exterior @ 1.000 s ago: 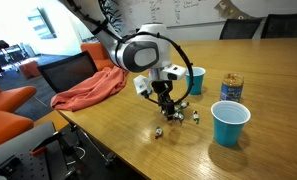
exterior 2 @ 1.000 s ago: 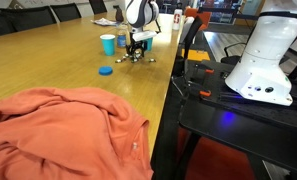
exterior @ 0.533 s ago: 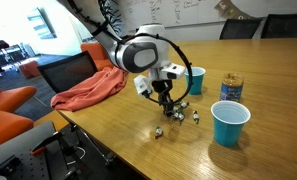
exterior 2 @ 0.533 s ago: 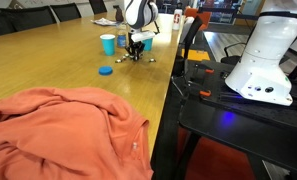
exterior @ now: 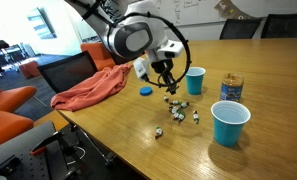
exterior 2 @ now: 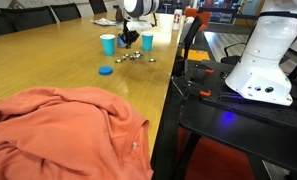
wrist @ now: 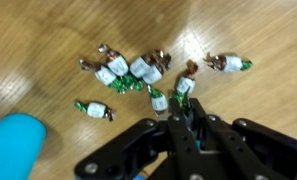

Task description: Place one piece of candy in each of the blue cups

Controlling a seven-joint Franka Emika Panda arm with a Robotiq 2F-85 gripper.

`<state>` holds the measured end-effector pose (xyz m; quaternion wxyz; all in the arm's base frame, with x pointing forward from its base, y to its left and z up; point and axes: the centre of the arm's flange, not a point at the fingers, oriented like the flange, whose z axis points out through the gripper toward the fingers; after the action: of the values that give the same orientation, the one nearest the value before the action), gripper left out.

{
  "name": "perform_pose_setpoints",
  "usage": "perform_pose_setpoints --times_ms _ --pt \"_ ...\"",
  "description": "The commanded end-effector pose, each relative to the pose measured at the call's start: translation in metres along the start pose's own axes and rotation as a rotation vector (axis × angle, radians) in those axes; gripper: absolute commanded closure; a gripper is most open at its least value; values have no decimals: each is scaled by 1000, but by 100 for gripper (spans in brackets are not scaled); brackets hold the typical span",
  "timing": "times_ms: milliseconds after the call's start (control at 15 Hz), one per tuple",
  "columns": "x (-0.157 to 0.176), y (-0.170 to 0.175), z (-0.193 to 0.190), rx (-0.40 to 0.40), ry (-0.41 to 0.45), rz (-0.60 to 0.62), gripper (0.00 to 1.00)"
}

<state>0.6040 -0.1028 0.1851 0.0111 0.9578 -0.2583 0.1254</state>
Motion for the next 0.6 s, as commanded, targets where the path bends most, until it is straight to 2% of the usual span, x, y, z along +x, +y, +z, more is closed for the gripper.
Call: perform_pose_setpoints --times_ms 0,267,533 --pt "15 -6 -73 93 104 26 97" --pt "62 -17 -116 131 185 62 97" --pt "114 -26 -120 148 221 75 97"
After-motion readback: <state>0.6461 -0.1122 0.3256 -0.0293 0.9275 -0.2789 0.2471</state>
